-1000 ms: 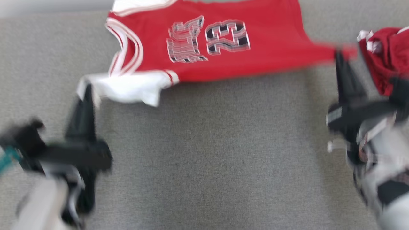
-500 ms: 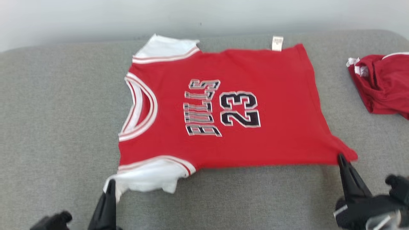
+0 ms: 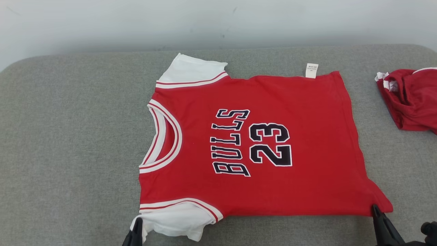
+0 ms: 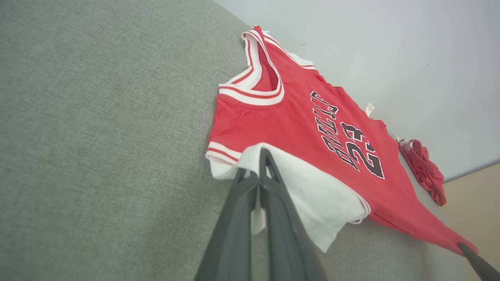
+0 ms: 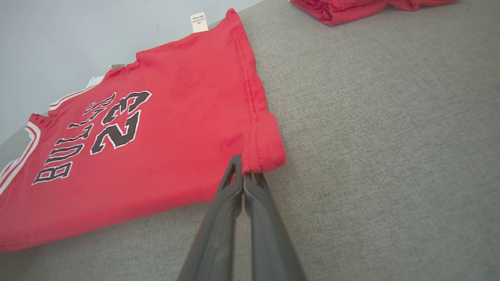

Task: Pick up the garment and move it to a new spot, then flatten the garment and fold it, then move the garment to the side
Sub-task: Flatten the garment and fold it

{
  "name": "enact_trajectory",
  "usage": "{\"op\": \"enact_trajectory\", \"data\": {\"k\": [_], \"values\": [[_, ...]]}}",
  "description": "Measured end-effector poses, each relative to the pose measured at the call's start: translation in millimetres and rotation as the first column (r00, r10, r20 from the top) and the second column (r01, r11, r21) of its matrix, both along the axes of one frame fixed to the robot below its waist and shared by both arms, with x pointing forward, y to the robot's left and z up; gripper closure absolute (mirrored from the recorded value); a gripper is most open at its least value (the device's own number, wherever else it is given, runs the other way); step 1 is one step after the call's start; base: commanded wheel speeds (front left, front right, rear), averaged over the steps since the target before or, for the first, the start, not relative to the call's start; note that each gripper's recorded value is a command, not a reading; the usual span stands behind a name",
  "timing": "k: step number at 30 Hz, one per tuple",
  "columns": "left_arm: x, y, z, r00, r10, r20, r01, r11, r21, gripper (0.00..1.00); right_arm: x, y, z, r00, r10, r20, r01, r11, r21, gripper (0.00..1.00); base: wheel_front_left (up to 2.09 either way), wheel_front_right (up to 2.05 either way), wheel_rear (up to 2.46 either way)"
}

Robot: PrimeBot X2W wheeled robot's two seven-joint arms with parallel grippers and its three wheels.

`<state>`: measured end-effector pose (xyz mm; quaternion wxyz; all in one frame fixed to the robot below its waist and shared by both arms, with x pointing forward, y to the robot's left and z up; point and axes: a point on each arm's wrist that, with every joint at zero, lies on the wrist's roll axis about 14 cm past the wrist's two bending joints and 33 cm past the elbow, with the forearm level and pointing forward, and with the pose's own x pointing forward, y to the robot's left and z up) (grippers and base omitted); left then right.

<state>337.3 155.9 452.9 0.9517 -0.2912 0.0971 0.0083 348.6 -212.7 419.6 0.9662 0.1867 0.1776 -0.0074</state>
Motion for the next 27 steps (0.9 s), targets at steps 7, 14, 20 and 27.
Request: {"op": "enact_trajectory", "data": {"k": [7,14,20,27], "values": [[33.7,-16.5,23.1,0.989,-0.108,0.098,0.104,0.993,0.048,1.0,24.7,15.1,16.8,0.998,0.04,0.047,-0.041,0.999,0.006,1.0,0.0,0.0,0.0],[79.2,-13.6,35.1,0.977,-0.158,0.146,0.141,0.983,0.116,1.0,55.9,16.7,26.8,0.995,0.074,0.071,-0.073,0.997,-0.017,1.0,0.0,0.0,0.0],[114.1,-17.8,28.9,0.972,-0.19,0.137,0.171,0.975,0.14,1.0,78.6,14.4,19.9,0.996,0.078,0.052,-0.077,0.997,-0.022,1.0,0.0,0.0,0.0],[135.3,-20.6,15.0,0.97,-0.217,0.113,0.189,0.958,0.214,0.0,96.4,12.9,12.6,0.995,0.082,0.052,-0.079,0.996,-0.046,0.0,0.0,0.0,0.0]]}}
